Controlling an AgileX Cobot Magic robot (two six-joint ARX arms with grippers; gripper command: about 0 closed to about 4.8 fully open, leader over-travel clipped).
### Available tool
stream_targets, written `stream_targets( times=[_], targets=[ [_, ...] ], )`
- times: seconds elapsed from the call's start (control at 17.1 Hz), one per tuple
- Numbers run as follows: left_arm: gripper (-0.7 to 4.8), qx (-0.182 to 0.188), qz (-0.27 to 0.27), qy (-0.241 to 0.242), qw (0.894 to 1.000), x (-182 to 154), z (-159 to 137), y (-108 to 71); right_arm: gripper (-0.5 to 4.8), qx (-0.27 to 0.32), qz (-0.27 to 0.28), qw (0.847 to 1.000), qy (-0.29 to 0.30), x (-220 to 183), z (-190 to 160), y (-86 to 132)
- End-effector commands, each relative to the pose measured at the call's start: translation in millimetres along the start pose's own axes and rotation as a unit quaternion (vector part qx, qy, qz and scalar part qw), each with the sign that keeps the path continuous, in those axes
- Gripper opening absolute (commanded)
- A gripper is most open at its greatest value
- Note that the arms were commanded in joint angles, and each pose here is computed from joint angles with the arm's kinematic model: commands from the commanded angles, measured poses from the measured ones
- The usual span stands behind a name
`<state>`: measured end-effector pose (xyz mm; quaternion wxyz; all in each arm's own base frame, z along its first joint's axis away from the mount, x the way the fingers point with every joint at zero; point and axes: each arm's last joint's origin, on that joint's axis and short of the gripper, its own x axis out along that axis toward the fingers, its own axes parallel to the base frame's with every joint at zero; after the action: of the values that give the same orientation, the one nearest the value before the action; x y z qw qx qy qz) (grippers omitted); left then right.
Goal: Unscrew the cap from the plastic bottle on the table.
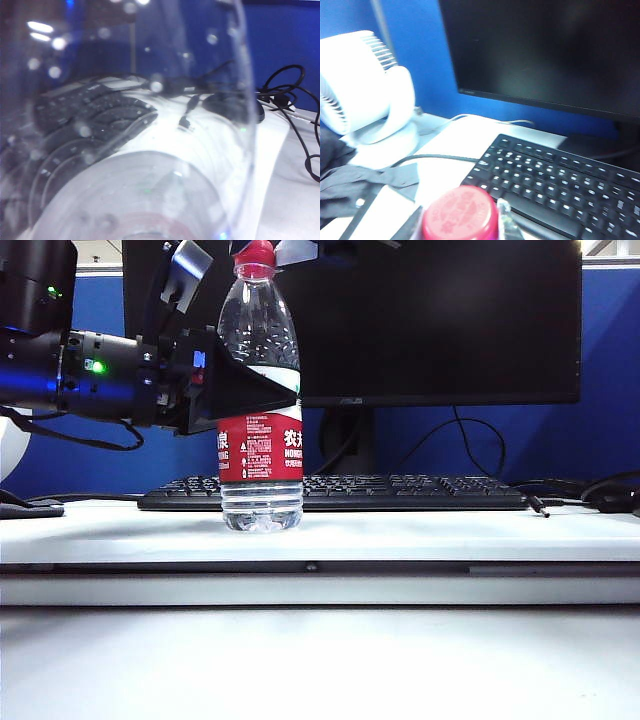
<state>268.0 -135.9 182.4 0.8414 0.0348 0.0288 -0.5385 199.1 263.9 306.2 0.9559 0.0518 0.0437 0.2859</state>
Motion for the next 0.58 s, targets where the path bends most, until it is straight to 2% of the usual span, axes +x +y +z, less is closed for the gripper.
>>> stream_targets(
  times=[0.06,0.41,0.58],
  targets=[
    [3.16,-0.038,-0.001,0.042,0.998,-0.9,-13.8,-1.6,1.7,-0.004,0.04,0.999,0.03,1.9,-1.3,-8.8],
    [3.16,-0.039,-0.001,0.044,0.998,-0.9,-14.2,-1.7,1.7,-0.016,0.099,0.992,0.082,-4.2,7.9,-42.4],
    [3.16,-0.039,-0.001,0.044,0.998,-0.9,-14.2,-1.7,1.7,-0.015,0.168,0.98,0.104,-2.4,8.3,-62.5]
  ],
)
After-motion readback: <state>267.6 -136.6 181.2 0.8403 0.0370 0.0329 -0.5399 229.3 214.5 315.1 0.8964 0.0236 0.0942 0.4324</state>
